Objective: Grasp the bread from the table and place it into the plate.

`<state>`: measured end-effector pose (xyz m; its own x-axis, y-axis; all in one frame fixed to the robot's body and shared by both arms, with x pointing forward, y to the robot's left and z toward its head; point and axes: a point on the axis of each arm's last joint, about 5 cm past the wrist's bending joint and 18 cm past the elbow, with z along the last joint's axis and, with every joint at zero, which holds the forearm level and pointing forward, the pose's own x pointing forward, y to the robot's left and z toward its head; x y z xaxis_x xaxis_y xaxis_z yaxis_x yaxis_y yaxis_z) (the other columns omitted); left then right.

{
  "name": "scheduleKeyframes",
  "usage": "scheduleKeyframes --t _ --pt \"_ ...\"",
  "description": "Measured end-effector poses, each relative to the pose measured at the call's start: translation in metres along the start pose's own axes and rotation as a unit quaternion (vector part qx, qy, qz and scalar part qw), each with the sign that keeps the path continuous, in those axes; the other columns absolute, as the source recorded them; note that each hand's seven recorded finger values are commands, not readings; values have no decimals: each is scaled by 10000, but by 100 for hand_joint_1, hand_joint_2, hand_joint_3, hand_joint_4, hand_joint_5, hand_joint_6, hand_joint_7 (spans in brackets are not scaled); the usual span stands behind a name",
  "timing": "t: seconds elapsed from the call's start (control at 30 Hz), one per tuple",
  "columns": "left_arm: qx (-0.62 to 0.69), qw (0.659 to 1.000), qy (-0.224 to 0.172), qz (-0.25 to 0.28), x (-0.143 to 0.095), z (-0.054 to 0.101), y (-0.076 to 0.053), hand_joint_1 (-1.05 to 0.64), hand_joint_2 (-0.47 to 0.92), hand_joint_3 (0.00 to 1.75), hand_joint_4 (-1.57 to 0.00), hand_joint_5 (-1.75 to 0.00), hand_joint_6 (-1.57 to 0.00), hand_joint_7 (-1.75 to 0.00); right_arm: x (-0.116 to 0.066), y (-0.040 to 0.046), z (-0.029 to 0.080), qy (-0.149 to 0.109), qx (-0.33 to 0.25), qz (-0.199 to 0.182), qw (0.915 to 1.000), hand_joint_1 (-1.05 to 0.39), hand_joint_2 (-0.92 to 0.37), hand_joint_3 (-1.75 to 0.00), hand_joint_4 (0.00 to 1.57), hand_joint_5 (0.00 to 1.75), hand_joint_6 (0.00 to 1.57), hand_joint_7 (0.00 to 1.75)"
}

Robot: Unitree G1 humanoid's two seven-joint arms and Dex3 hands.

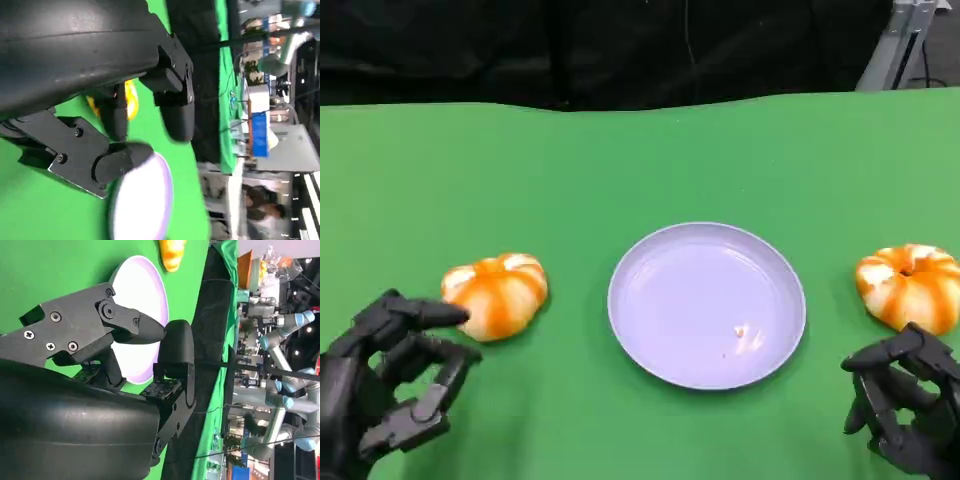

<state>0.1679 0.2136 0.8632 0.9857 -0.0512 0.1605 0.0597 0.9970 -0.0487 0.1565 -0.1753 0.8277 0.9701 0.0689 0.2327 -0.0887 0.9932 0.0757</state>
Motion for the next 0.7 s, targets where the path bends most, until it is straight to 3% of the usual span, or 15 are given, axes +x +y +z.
scheduleKeyframes --t 0.23,0.47,0.57,0.7 --pt "2421 9680 -297 -581 33 251 92 -75 92 26 -26 -30 -46 -3 -4 7 9 -16 -54 1 10000 -17 -83 -64 81 161 82 131" --pt "4489 8864 -506 -1010 367 590 66 -81 91 6 -36 -18 -54 -3 1 8 20 -42 -77 -33 10000 -17 -82 -66 82 162 81 134" --pt "5105 8502 -547 -1163 565 647 6 -81 91 2 -41 -13 -57 -2 0 7 16 -42 -67 -33 10000 -17 -82 -66 82 162 81 134" --pt "5821 8011 -346 -1349 833 578 -67 -81 91 1 -45 -9 -57 -1 -1 12 19 -50 -59 -21 10000 -17 -82 -66 81 163 81 133"
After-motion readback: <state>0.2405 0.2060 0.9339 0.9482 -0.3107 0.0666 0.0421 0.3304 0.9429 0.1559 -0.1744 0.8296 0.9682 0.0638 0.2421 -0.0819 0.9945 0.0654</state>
